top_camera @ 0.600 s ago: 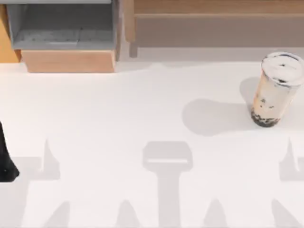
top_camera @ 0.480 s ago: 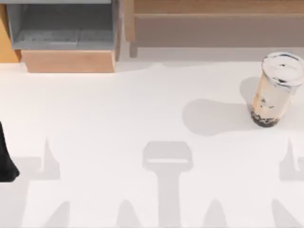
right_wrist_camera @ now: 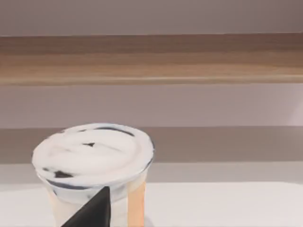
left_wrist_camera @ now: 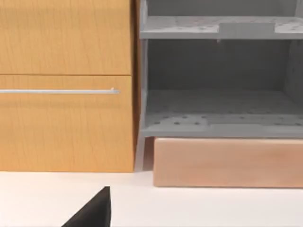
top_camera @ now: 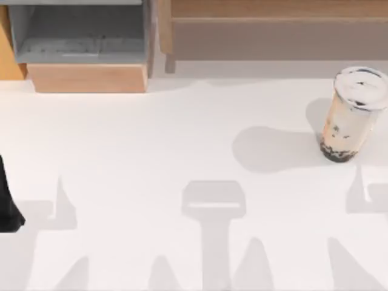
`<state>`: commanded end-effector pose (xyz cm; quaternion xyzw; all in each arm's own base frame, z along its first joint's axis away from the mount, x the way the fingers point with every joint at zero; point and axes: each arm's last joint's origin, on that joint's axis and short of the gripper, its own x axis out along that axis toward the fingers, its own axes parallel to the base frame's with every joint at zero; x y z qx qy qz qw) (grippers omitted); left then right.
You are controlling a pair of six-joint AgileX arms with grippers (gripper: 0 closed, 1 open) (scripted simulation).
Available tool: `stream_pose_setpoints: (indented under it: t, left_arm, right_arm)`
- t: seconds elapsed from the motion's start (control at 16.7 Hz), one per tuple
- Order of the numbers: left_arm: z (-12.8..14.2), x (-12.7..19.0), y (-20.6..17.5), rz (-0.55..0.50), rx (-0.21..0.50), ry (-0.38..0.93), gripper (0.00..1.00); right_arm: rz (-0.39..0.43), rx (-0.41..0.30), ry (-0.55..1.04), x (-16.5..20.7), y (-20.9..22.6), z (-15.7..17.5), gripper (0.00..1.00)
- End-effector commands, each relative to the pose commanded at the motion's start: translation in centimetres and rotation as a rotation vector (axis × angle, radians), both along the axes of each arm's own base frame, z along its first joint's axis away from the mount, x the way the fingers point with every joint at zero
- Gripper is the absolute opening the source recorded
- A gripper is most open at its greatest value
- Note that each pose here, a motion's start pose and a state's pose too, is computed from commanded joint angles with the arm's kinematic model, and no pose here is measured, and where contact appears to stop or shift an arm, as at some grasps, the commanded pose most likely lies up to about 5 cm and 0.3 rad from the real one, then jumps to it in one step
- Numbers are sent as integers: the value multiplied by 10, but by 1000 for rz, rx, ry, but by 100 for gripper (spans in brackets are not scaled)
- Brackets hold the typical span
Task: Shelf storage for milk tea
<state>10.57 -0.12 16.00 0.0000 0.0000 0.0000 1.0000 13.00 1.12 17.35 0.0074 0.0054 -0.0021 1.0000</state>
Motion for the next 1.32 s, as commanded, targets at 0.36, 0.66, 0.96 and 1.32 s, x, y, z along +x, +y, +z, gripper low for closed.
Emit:
stream_pose_setpoints:
  t: [0.36, 0.66, 0.96, 1.32]
  left_arm:
    - [0, 0, 0, 0, 0, 0, 100]
    - [0, 0, 0, 0, 0, 0, 100]
    - [0, 0, 0, 0, 0, 0, 100]
    - [0, 0, 0, 0, 0, 0, 100]
  right_arm:
    - [-11, -6, 102, 42, 28, -15, 100]
    - [-13, -22, 172, 66, 58, -47, 100]
    - [-12, -25, 187, 73, 75, -67, 100]
    - [-14, -27, 192, 73, 75, -70, 100]
